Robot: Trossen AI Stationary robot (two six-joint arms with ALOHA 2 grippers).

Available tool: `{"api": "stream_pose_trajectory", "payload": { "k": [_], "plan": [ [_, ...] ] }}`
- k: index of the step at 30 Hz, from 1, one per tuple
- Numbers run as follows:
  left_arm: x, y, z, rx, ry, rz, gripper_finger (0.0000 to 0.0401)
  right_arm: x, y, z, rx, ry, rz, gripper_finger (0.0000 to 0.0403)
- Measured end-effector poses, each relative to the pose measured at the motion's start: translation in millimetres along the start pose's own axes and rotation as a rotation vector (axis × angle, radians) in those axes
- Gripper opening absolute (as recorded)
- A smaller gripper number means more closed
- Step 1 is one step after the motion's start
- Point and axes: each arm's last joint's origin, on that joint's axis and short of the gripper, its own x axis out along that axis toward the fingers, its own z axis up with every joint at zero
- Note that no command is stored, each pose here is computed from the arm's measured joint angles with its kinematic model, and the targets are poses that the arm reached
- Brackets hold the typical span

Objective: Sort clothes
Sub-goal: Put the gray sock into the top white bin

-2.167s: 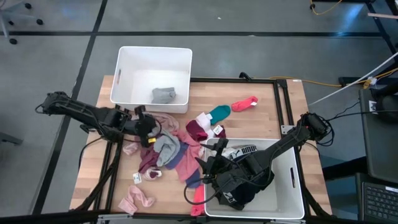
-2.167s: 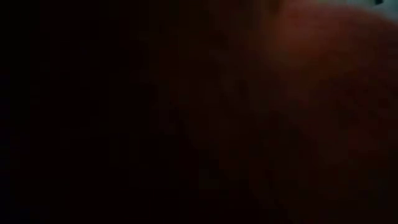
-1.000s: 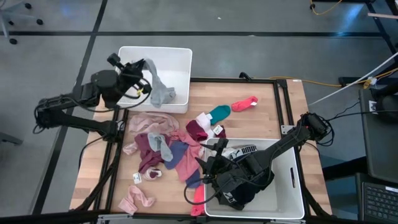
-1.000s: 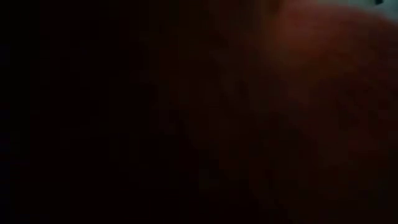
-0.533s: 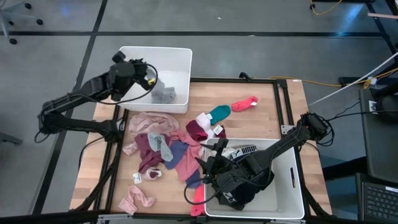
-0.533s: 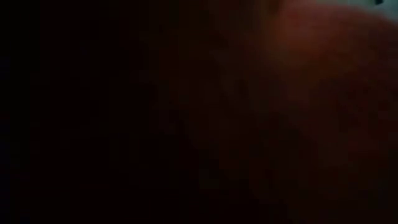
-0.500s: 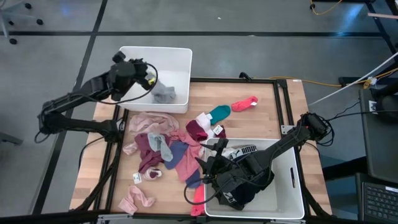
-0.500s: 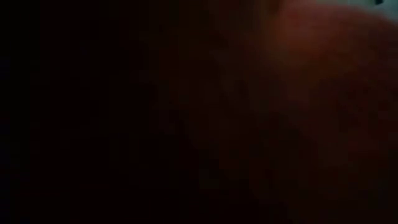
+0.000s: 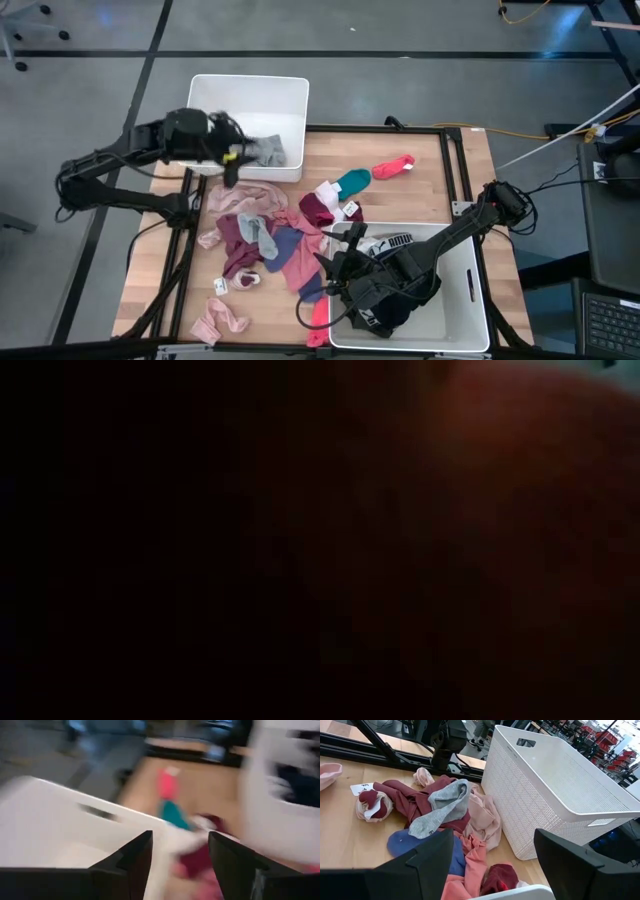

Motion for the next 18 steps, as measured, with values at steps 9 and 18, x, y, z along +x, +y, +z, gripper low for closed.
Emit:
{"api": "stream_pose_trajectory", "payload": {
  "k": [9,18],
  "plan": [
    [31.3,-49.5,-53.0,0.028,0.236,-0.249,0.0172,-0.1,-0.2,-0.2,-0.013,0.001,-0.002,0.0280],
    [48.1,-72.6,-97.2,0.055,0.349,-0.174,0.0172,-0.1,-0.2,0.2,-0.017,0.000,-0.002,0.0280]
  ]
}}
